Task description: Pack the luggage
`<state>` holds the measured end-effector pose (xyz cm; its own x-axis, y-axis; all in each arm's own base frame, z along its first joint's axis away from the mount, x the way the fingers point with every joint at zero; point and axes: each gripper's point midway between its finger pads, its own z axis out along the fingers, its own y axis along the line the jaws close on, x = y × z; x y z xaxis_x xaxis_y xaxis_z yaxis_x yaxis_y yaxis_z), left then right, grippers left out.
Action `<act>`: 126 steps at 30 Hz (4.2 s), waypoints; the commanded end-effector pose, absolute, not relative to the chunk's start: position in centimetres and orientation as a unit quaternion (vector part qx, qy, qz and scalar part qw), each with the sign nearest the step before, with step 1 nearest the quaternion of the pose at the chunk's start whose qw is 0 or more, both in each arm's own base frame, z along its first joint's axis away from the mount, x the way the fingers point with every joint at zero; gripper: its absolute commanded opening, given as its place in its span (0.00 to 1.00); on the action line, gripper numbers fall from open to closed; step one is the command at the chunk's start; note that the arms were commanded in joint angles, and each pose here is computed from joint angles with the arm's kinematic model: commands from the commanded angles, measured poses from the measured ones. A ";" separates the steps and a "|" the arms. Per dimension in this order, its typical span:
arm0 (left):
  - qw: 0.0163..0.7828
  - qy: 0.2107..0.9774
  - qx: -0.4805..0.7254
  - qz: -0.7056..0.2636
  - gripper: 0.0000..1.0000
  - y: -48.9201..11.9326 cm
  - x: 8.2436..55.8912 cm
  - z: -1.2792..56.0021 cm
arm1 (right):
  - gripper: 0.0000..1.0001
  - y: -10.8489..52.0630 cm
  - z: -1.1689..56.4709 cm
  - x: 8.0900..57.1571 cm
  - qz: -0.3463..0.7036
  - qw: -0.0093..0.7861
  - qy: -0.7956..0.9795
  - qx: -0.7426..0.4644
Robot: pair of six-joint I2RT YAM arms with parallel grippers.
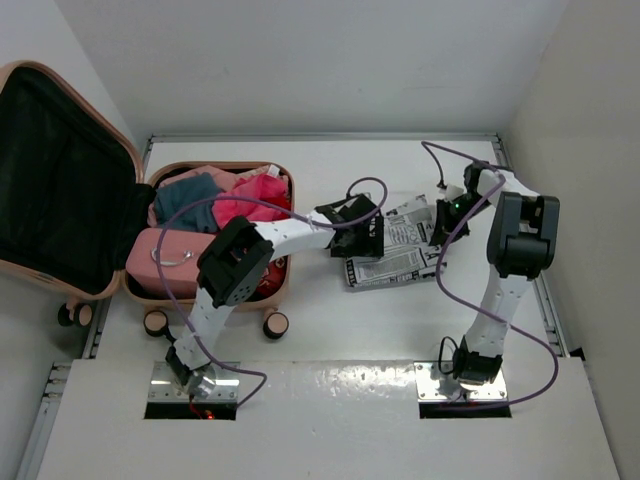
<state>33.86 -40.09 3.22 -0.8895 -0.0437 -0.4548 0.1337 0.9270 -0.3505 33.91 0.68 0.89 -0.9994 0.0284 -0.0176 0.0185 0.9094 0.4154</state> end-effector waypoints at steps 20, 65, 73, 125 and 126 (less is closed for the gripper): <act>0.419 0.857 0.136 -0.266 0.00 -36.9 39.1 24.5 | 0.00 12.7 16.4 36.9 0.319 0.185 0.927 -0.075; 0.337 0.919 -0.147 0.144 0.19 11.5 36.0 11.1 | 0.00 41.3 6.7 33.1 0.380 0.085 0.902 -0.187; 0.519 0.854 -0.022 0.006 1.00 5.6 36.7 22.4 | 0.49 40.8 16.2 33.6 0.408 0.184 0.853 -0.270; 0.325 0.934 0.127 -0.078 0.59 -15.1 47.6 6.9 | 0.51 20.6 20.4 38.3 0.368 0.270 0.882 -0.117; 0.363 0.918 0.137 -0.084 0.62 -16.0 48.3 10.7 | 0.51 20.8 20.6 38.1 0.368 0.271 0.881 -0.122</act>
